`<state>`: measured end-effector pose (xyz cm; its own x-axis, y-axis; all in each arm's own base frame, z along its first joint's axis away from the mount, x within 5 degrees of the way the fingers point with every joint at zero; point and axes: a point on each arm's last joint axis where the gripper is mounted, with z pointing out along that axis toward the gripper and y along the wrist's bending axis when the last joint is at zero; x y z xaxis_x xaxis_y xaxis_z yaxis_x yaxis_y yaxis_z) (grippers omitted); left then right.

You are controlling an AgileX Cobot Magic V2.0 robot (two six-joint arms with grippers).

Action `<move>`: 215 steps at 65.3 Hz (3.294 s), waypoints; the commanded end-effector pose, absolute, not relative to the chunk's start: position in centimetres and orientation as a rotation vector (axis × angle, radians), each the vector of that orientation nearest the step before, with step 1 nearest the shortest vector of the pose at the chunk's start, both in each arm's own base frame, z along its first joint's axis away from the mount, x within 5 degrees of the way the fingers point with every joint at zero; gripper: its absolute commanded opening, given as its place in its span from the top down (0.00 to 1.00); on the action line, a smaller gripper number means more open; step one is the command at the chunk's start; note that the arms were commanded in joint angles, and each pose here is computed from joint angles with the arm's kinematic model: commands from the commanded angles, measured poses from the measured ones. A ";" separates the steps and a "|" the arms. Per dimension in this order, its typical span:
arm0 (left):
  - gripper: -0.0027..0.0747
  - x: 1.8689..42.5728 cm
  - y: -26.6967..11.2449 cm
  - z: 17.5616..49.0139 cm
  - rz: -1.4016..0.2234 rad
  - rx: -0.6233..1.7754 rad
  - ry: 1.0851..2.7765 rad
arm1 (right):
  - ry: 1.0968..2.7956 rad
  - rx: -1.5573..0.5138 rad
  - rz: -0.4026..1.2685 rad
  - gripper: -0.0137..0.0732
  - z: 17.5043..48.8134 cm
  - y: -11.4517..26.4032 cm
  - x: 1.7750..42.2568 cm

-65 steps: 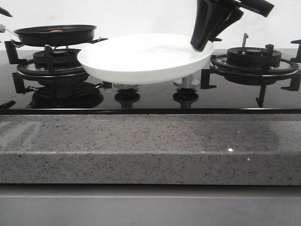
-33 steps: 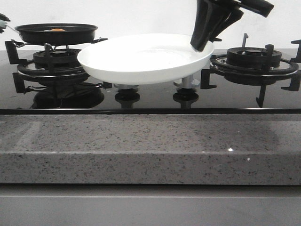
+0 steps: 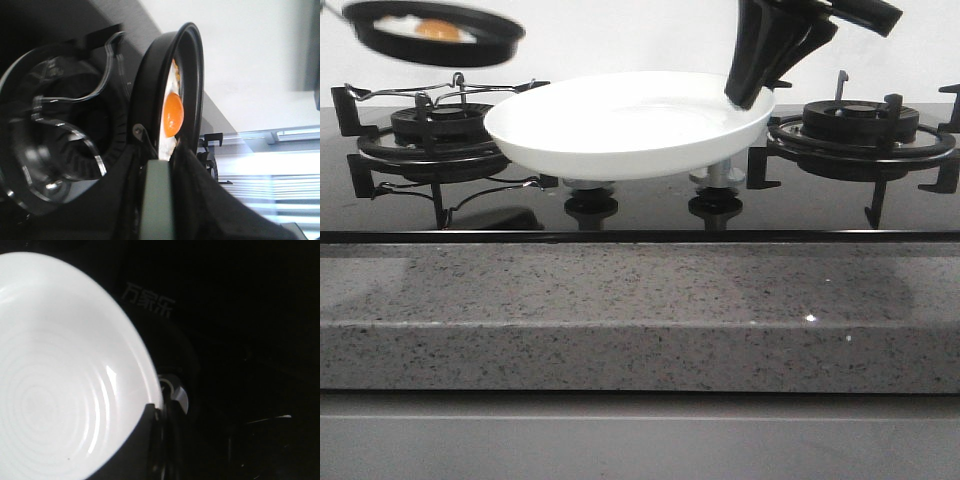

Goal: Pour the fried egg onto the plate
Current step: 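Lift the black pan with the left gripper over the held plate, then tilt the pan with the left gripper to slide the egg onto the plate, then lower the empty pan back onto its burner with the left gripper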

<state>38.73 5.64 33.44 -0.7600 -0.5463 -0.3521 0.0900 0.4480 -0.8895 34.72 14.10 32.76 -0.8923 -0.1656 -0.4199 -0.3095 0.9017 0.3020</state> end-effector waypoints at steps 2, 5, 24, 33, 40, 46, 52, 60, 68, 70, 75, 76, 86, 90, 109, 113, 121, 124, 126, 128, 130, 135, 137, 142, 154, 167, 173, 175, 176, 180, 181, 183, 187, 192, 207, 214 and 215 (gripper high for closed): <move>0.99 36.2 2.9 39.7 -1.321 -0.183 1.933 | 2.579 -0.342 0.540 0.90 35.2 13.9 34.2; 0.99 35.6 1.9 40.4 -1.260 -0.139 1.952 | 2.579 -0.342 0.540 0.90 35.2 13.9 34.2; 0.99 30.5 -4.9 44.4 -0.961 0.194 1.992 | 2.579 -0.342 0.540 0.90 35.2 13.9 34.2; 0.99 28.2 -7.3 45.8 -0.801 0.374 1.942 | 2.579 -0.342 0.540 0.90 35.2 13.9 34.2; 0.99 26.7 -9.0 46.6 -0.704 0.495 1.899 | 2.579 -0.342 0.540 0.90 35.2 13.9 34.2; 0.99 25.6 -10.4 47.0 -0.621 0.602 1.859 | 2.579 -0.342 0.540 0.90 35.2 13.9 34.2; 0.99 24.8 -11.3 47.3 -0.512 0.685 1.821 | 2.579 -0.342 0.540 0.90 35.2 13.9 34.2; 0.99 24.4 -12.1 47.5 -0.350 0.770 1.760 | 2.579 -0.342 0.540 0.90 35.2 13.9 34.2; 0.99 24.2 -12.6 47.6 -0.310 0.806 1.735 | 2.579 -0.342 0.540 0.90 35.2 13.9 34.2; 0.99 24.1 -12.8 47.6 -0.314 0.811 1.733 | 2.579 -0.342 0.540 0.90 35.2 13.9 34.2; 0.99 23.9 -13.1 47.6 -0.321 0.828 1.725 | 2.579 -0.342 0.540 0.90 35.2 13.9 34.2; 0.99 23.9 -13.2 47.6 -0.318 0.838 1.720 | 2.579 -0.342 0.540 0.90 35.2 13.9 34.2; 0.99 23.7 -13.5 47.6 -0.303 0.873 1.695 | 2.579 -0.342 0.540 0.90 35.2 13.9 34.2; 0.99 23.7 -13.5 47.7 -0.301 0.873 1.693 | 2.579 -0.342 0.540 0.90 35.2 13.9 34.2; 0.99 23.9 -13.2 47.6 -0.247 0.883 1.696 | 2.579 -0.342 0.540 0.90 35.2 13.9 34.2; 0.99 24.2 -12.7 47.6 -0.243 0.857 1.708 | 2.579 -0.342 0.540 0.90 35.2 13.9 34.2; 0.99 25.1 -10.6 47.7 -0.266 0.700 1.774 | 2.579 -0.342 0.540 0.90 35.2 13.9 34.2; 0.99 25.6 -9.8 47.6 -0.296 0.646 1.796 | 2.579 -0.342 0.540 0.90 35.2 13.9 34.2; 0.99 25.9 -9.2 47.6 -0.323 0.602 1.807 | 2.579 -0.342 0.540 0.90 35.2 13.9 34.2; 0.99 26.3 -8.3 47.5 -0.346 0.546 1.823 | 2.579 -0.342 0.540 0.90 35.2 13.9 34.2; 0.99 26.8 -7.5 47.4 -0.379 0.496 1.838 | 2.579 -0.342 0.540 0.90 35.2 13.9 34.2; 0.99 27.9 -5.7 46.9 -0.501 0.360 1.876 | 2.579 -0.342 0.540 0.90 35.2 13.9 34.2; 0.99 28.6 -4.7 46.6 -0.549 0.298 1.891 | 2.579 -0.342 0.540 0.90 35.2 13.9 34.2; 0.99 30.2 -2.9 45.4 -0.653 0.188 1.928 | 2.579 -0.342 0.540 0.90 35.2 13.9 34.1; 0.99 34.3 0.9 42.1 -0.993 -0.074 1.941 | 2.579 -0.339 0.540 0.90 35.2 13.9 34.2; 0.99 37.5 4.5 38.2 -1.301 -0.266 1.903 | 2.579 -0.339 0.540 0.90 35.2 13.9 34.2; 0.99 38.3 5.7 36.5 -1.384 -0.347 1.917 | 2.579 -0.338 0.539 0.90 35.2 13.8 34.2; 0.99 38.5 6.2 35.9 -1.402 -0.382 1.925 | 2.579 -0.338 0.539 0.90 35.2 13.8 34.2; 0.99 38.6 6.3 35.6 -1.409 -0.396 1.928 | 2.579 -0.338 0.539 0.90 35.2 13.8 34.2; 0.99 38.9 6.8 34.9 -1.427 -0.415 1.939 | 2.579 -0.338 0.539 0.90 35.2 13.8 34.2; 0.99 38.9 6.9 34.7 -1.433 -0.417 1.942 | 2.579 -0.338 0.539 0.90 35.2 13.8 34.2; 0.99 39.0 6.9 34.5 -1.447 -0.413 1.950 | 2.579 -0.338 0.539 0.90 35.2 13.8 34.2; 0.98 39.0 6.9 34.2 -1.465 -0.405 1.962 | 2.579 -0.338 0.539 0.90 35.2 13.8 34.2; 0.95 39.2 7.0 33.8 -1.461 -0.415 1.968 | 2.579 -0.338 0.539 0.90 35.2 13.8 34.2; 0.55 39.4 7.0 33.5 -1.465 -0.426 1.970 | 2.579 -0.338 0.539 0.90 35.2 13.8 34.2; 0.39 39.5 7.2 33.3 -1.433 -0.435 1.983 | 2.579 -0.338 0.539 0.90 35.2 13.8 34.2; 0.37 39.5 7.2 33.2 -1.432 -0.434 1.986 | 2.579 -0.338 0.539 0.90 35.2 13.8 34.2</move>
<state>40.09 7.57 29.79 -0.7688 -0.5858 -0.2564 0.0143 0.3851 -0.9228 34.68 14.03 32.59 -0.8948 -0.1761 -0.4102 -0.3120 0.9040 0.2924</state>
